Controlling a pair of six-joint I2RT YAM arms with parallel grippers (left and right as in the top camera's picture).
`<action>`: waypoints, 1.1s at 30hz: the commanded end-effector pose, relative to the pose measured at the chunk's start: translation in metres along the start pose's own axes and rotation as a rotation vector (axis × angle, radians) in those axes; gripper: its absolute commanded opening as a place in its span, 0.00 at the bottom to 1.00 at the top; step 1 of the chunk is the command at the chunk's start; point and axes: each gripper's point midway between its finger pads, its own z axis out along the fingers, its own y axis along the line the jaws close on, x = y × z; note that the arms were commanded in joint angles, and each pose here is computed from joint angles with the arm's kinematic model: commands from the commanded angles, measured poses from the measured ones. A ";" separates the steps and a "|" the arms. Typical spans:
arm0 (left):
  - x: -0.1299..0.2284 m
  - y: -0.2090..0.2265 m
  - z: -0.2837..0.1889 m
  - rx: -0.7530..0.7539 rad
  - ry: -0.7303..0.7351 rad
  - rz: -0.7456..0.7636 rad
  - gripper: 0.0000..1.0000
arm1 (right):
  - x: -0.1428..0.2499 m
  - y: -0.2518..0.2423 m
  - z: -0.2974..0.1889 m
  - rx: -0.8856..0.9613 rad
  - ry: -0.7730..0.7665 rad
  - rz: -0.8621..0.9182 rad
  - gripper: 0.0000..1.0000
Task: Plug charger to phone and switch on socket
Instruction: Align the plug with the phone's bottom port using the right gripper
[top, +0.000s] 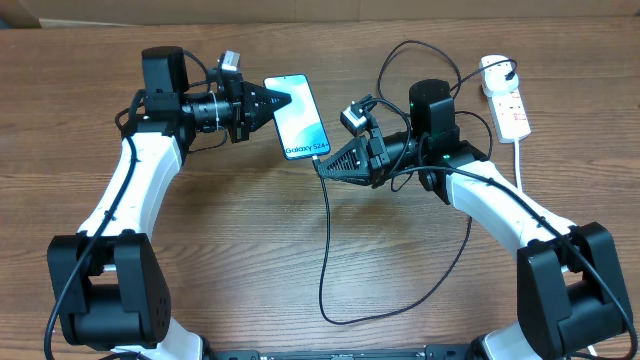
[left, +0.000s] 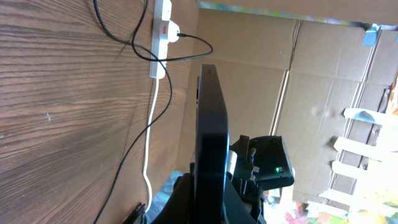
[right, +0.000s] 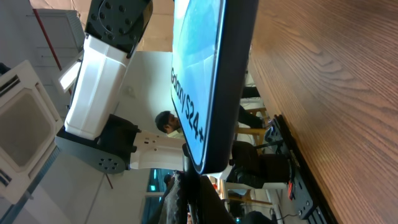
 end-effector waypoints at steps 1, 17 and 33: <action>0.006 -0.010 -0.002 0.035 0.038 0.028 0.04 | -0.001 0.015 -0.002 -0.004 -0.004 -0.041 0.04; 0.007 -0.009 0.002 0.028 0.039 0.030 0.04 | -0.001 0.015 -0.001 -0.003 -0.004 -0.033 0.04; 0.007 -0.009 0.005 0.019 0.036 0.024 0.04 | -0.001 0.015 -0.001 -0.004 -0.003 -0.029 0.04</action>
